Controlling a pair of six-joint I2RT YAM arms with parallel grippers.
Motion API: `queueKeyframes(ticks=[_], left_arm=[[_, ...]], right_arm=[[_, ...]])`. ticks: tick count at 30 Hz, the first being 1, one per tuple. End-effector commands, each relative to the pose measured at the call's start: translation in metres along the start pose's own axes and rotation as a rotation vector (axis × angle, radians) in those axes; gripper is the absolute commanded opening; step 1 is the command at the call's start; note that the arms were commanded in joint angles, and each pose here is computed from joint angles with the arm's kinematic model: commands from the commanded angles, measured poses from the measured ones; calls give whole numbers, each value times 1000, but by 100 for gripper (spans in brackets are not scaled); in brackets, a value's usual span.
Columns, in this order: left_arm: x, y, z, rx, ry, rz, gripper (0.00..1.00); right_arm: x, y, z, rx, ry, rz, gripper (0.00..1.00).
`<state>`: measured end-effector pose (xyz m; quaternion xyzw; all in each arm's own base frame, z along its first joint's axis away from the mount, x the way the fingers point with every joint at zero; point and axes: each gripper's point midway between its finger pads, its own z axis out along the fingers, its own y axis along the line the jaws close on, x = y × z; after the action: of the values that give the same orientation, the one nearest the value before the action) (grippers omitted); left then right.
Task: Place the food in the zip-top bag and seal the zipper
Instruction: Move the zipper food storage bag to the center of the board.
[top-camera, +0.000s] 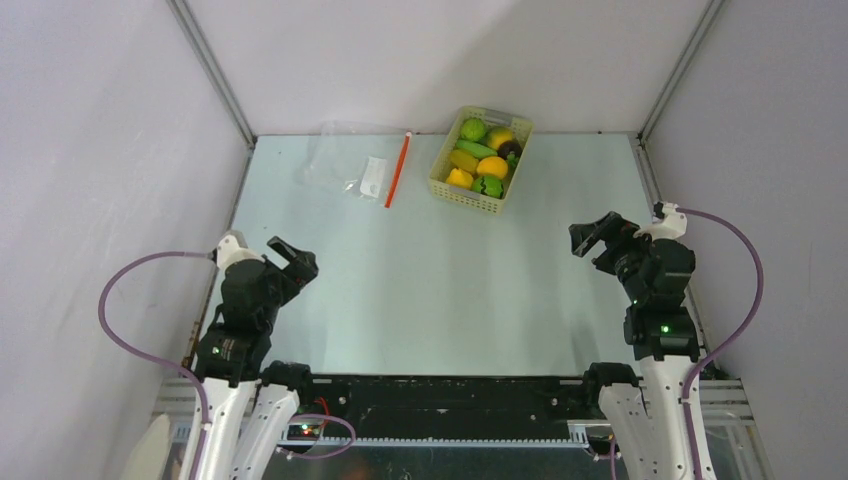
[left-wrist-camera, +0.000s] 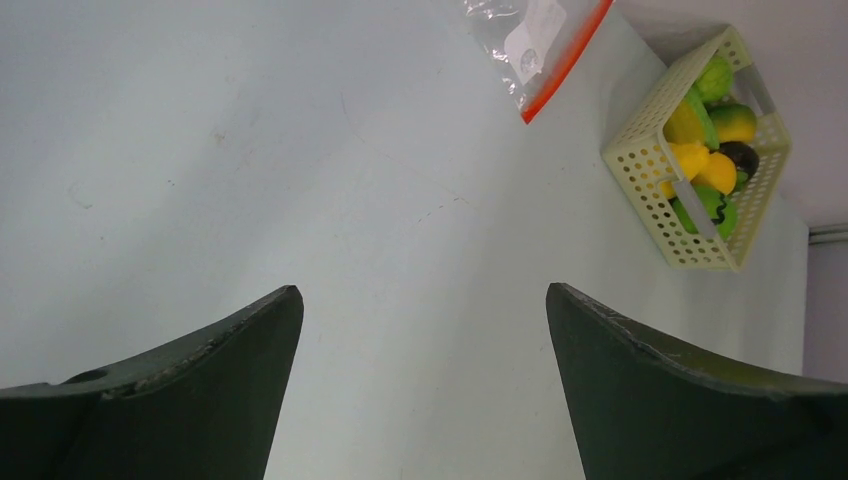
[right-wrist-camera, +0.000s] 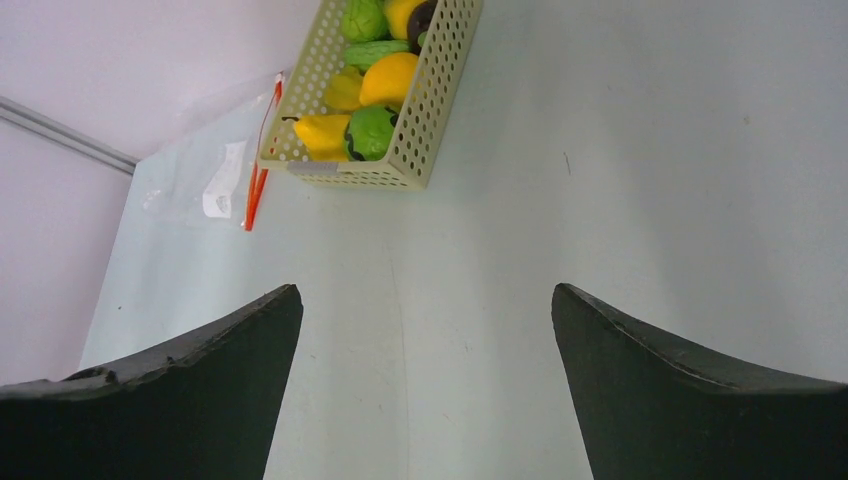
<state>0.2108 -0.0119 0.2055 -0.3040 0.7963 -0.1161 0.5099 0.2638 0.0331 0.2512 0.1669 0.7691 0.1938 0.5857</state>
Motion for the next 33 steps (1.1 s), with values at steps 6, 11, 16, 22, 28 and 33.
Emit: queueKeyframes(ticks=[6, 11, 16, 22, 28, 33], left_arm=[[-22, -56, 58, 136, -53, -157, 98], [-28, -71, 123, 54, -47, -210, 98], [-22, -80, 205, -16, -41, -262, 98], [-4, -82, 292, -67, 21, -385, 98], [0, -84, 347, -92, 10, -442, 98], [13, -83, 383, -127, 36, -466, 94]], right_arm=[[1, 13, 4, -83, 10, -21, 100], [-2, 17, 4, -108, 0, -36, 100], [1, 16, 9, -114, 5, -27, 100], [-1, 16, 18, -122, 1, -27, 100], [-3, 8, 22, -91, -3, -24, 100], [-6, 0, 24, -64, -13, -14, 100]])
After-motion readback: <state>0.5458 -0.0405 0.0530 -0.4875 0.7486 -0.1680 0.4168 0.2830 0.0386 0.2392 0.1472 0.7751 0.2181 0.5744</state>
